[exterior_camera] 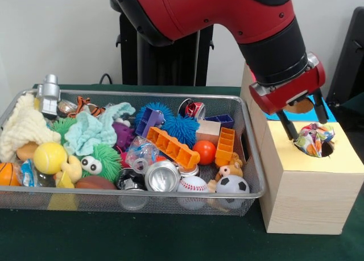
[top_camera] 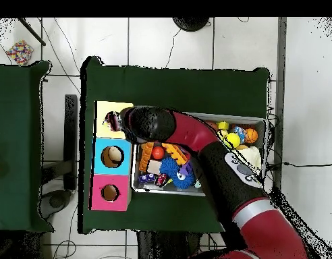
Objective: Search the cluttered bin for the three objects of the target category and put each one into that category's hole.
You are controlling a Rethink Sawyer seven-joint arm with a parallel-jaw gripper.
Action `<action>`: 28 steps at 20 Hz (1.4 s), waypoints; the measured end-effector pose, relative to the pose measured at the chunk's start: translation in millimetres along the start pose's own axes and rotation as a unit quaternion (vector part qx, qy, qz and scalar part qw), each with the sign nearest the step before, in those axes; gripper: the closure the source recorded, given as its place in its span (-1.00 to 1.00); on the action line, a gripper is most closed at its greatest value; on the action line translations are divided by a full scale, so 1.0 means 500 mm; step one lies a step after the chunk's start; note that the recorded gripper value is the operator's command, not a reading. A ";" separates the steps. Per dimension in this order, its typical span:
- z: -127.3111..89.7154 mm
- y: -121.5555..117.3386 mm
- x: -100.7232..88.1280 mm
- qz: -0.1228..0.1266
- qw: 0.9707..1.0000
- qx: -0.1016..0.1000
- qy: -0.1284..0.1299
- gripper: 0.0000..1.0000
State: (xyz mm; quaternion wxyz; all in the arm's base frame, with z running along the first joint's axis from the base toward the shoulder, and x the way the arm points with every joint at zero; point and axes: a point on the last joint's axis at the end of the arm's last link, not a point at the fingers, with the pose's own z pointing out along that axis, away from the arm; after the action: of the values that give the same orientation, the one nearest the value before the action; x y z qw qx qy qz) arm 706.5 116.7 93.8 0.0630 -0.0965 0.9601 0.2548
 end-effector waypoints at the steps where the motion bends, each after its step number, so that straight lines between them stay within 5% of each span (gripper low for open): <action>1: 0.002 -0.003 0.009 0.002 1.000 -0.002 0.011 -1.00; 7: 0.019 -0.009 0.060 0.012 0.996 -0.016 0.091 -1.00; 11: 0.020 -0.006 0.061 0.009 0.994 -0.013 0.110 -1.00; 28: 0.021 -0.008 0.051 0.029 0.995 -0.008 0.098 -1.00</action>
State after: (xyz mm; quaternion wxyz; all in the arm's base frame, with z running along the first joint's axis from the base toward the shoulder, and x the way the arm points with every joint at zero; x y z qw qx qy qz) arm 683.4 114.5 78.7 -0.0398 -0.0940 0.9619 0.2535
